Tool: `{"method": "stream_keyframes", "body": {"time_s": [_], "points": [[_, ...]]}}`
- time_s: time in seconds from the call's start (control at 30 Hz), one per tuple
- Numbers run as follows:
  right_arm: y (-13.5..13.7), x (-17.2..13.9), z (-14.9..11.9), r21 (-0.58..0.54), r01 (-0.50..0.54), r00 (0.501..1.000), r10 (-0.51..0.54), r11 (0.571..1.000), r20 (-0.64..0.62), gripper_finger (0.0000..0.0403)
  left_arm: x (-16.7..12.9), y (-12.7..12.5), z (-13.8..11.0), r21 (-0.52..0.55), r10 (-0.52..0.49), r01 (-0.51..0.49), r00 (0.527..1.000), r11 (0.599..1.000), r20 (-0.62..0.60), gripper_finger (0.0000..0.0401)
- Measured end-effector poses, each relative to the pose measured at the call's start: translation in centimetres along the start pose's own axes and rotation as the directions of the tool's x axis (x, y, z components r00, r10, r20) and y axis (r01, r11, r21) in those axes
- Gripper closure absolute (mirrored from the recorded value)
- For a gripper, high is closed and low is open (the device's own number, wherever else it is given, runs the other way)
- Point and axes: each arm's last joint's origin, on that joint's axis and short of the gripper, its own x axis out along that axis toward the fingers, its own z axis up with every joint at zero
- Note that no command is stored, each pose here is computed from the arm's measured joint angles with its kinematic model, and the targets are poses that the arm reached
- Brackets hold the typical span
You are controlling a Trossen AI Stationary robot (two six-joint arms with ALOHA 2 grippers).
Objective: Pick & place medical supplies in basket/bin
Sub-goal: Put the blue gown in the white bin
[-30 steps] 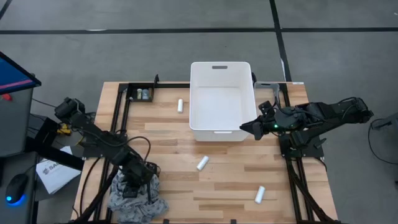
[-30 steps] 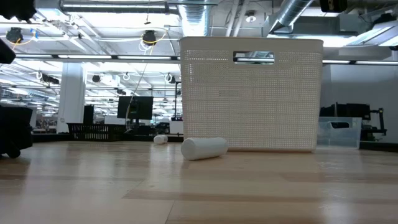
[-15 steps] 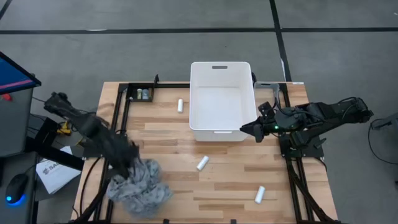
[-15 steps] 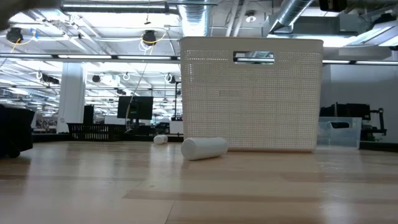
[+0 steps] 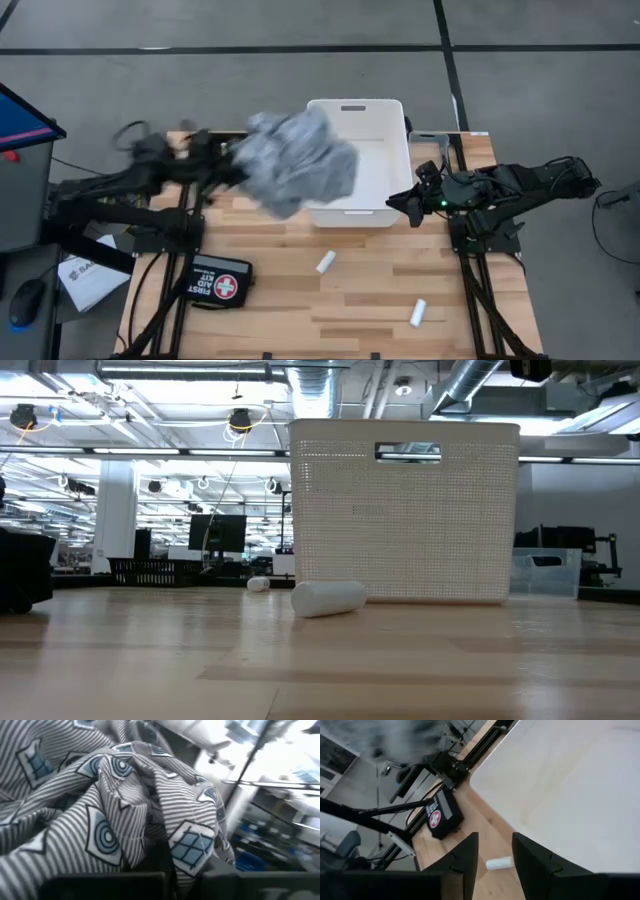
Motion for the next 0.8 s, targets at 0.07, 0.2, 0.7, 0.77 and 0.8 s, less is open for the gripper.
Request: {"method": "stream_keyframes", "body": {"time_s": [0.07, 0.2, 0.7, 0.77, 0.8], "points": [[-0.1, 0.0, 0.2, -0.003, 0.004, 1.0, -0.004, 1.0, 0.009, 0.0287, 2.8, 2.3, -0.1, 0.021, 0.015, -0.014, 1.0, 1.0, -0.013, 0.0399], [-0.3, -0.7, 0.6, 0.009, -0.019, 0.999, 0.018, 1.0, 0.031, 0.0287, 8.7, 6.3, -0.1, 0.123, 0.08, -0.072, 0.995, 0.99, -0.063, 0.04], [-0.2, -1.9, 1.1, 0.034, -0.077, 0.994, 0.075, 0.996, 0.079, 0.0287, 16.7, 16.9, -2.2, 0.325, 0.469, -0.373, 0.831, 0.869, -0.298, 0.0398], [-0.2, -1.8, 1.1, 0.031, -0.076, 0.994, 0.074, 0.997, 0.079, 0.0287, 16.8, 17.0, -2.3, 0.328, 0.466, -0.369, 0.833, 0.87, -0.298, 0.0395], [-0.2, -1.8, 1.1, 0.028, -0.076, 0.994, 0.073, 0.997, 0.079, 0.0287, 16.8, 17.1, -2.3, 0.328, 0.465, -0.368, 0.832, 0.87, -0.302, 0.0393]]}}
